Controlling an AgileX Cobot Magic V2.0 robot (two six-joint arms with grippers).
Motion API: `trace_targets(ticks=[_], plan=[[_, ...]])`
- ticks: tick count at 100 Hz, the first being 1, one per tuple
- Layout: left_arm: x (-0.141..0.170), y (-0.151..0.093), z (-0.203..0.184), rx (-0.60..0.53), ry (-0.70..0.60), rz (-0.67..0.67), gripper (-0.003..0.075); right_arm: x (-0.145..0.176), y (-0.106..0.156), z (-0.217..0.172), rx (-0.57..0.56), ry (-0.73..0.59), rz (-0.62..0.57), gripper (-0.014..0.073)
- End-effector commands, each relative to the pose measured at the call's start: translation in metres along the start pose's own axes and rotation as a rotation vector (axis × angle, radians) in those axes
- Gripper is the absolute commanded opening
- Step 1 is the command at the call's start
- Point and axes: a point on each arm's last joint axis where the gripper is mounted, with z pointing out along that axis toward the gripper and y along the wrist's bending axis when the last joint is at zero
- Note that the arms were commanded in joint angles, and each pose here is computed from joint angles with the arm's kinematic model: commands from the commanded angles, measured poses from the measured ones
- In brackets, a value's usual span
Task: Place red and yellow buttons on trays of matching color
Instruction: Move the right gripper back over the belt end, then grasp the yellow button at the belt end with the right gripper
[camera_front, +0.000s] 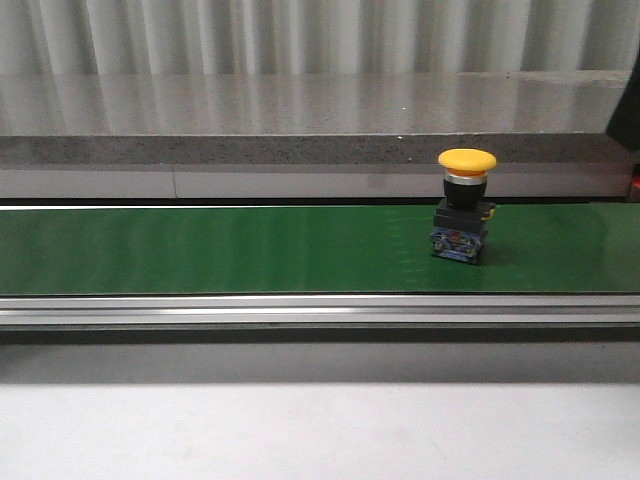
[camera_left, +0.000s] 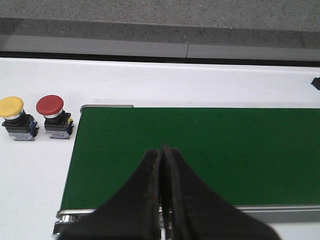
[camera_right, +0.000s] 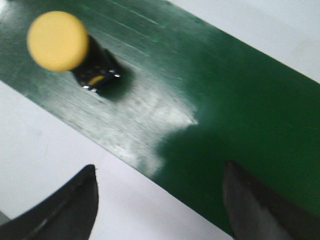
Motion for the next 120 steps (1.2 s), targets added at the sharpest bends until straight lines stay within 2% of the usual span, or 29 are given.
trace_targets(ticks=[1, 25, 60, 67, 82, 87, 104, 120], plan=[[-0.014, -0.002, -0.005, 0.017, -0.094, -0.008, -0.002, -0.012, 0.01, -0.005, 0.0, -0.072, -0.047, 0.0525], [-0.014, -0.002, -0.005, 0.017, -0.094, -0.008, -0.002, -0.025, 0.023, 0.024, -0.015, -0.084, -0.097, 0.0525], [-0.014, -0.002, -0.005, 0.017, -0.094, -0.008, -0.002, -0.036, 0.015, 0.055, 0.021, -0.12, -0.081, 0.0512], [-0.014, -0.002, -0.005, 0.017, -0.094, -0.008, -0.002, -0.036, 0.015, 0.056, 0.02, -0.117, -0.08, 0.0454], [-0.014, -0.002, -0.005, 0.017, -0.094, -0.008, -0.002, -0.035, 0.015, 0.056, 0.015, -0.109, -0.079, 0.02], [-0.014, -0.002, -0.005, 0.017, -0.094, -0.008, -0.002, -0.034, 0.016, 0.056, 0.009, -0.099, -0.079, 0.0151], [-0.014, -0.002, -0.005, 0.017, -0.094, -0.008, -0.002, -0.032, 0.015, 0.042, 0.019, -0.107, -0.037, 0.0137], [-0.014, -0.002, -0.005, 0.017, -0.094, -0.008, -0.002, -0.022, -0.003, 0.009, 0.127, -0.131, 0.12, 0.0137]])
